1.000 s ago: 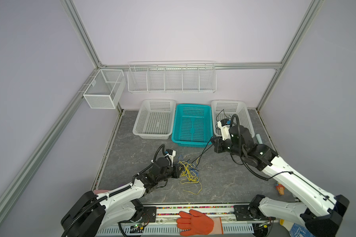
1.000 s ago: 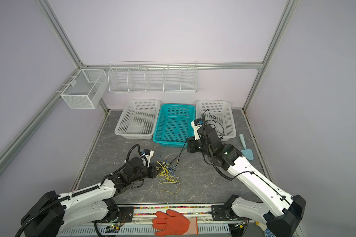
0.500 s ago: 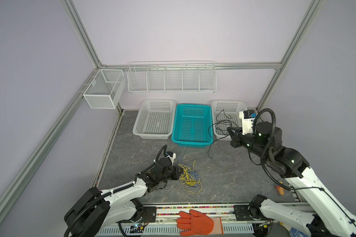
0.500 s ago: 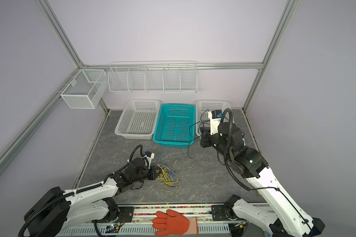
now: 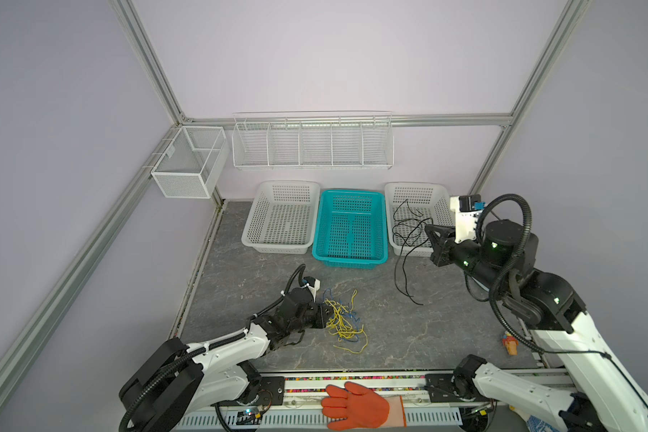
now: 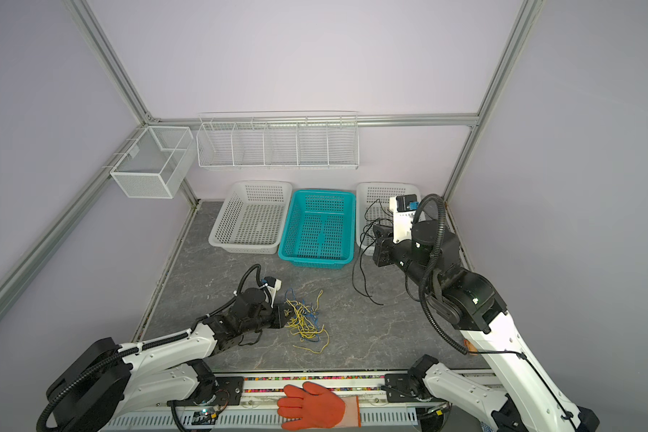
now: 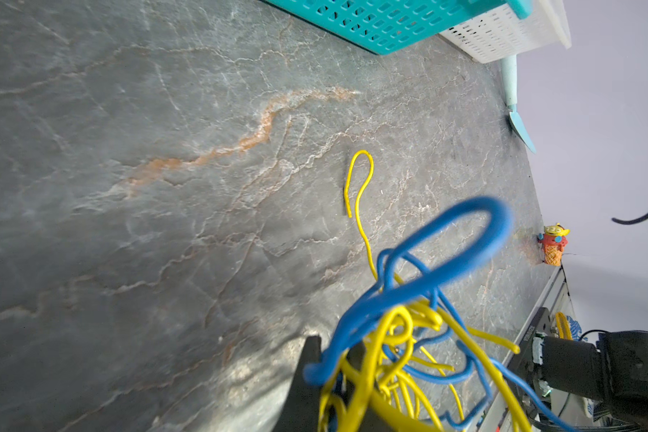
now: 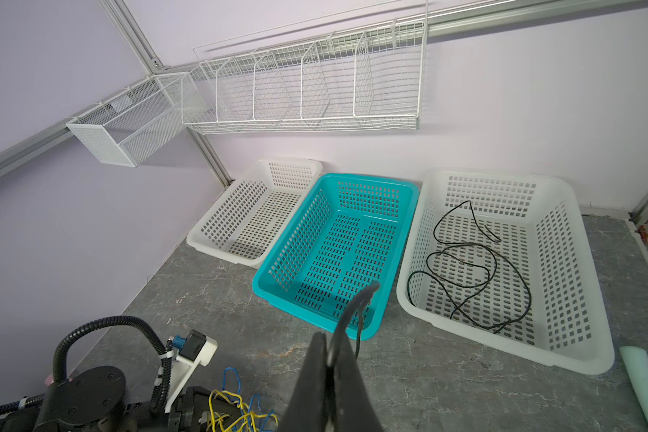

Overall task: Untangle the cables
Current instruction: 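Pull the black cable out of the bundle toward the white basket, then lift the black cable above the white basket with the right gripper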

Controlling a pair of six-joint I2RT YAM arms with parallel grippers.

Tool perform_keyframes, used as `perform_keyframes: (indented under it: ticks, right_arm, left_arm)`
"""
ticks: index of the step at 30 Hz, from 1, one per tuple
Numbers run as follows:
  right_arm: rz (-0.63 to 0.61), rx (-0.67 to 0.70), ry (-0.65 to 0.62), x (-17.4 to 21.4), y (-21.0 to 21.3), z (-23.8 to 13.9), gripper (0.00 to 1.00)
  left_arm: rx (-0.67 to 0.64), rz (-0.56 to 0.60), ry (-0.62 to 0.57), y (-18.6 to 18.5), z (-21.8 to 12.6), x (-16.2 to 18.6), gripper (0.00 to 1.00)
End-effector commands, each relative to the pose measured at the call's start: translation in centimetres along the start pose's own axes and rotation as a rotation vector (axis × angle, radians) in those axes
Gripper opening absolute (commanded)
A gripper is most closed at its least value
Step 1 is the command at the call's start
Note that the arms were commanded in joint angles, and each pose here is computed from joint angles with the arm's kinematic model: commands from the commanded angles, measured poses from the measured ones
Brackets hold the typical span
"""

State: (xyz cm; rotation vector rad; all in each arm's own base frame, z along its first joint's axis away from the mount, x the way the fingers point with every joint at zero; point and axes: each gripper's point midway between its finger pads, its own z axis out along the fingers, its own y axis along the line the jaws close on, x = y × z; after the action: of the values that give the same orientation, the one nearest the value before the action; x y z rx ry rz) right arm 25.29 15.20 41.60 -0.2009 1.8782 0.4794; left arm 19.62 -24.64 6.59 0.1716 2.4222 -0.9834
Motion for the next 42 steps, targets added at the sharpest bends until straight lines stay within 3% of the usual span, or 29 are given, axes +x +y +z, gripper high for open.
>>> perform_keyframes:
  ticks: [1, 10, 19, 33, 42]
  right_arm:
    - [-0.016, 0.018, -0.030, -1.0, -0.4, -0.4, 0.07]
    - [0.004, 0.020, -0.039, -1.5, -0.2, 0.8, 0.07]
    - [0.026, 0.116, -0.067, -3.7, -2.0, 3.1, 0.07]
    - [0.107, 0.217, -0.152, -10.5, -6.2, 8.2, 0.07]
    - [0.193, 0.235, -0.150, -11.3, -10.0, 12.9, 0.07]
  left_arm:
    - [-0.063, -0.002, 0.001, 1.2, 0.0, 0.1, 0.00]
    - [-0.100, -0.021, -0.010, 1.7, 0.2, -0.2, 0.00]
    - [-0.117, -0.039, 0.001, 2.0, 0.3, -0.1, 0.00]
    - [-0.125, -0.042, 0.005, 2.2, 0.1, 0.1, 0.00]
    - [-0.135, -0.048, 0.011, 2.7, 0.2, 0.6, 0.00]
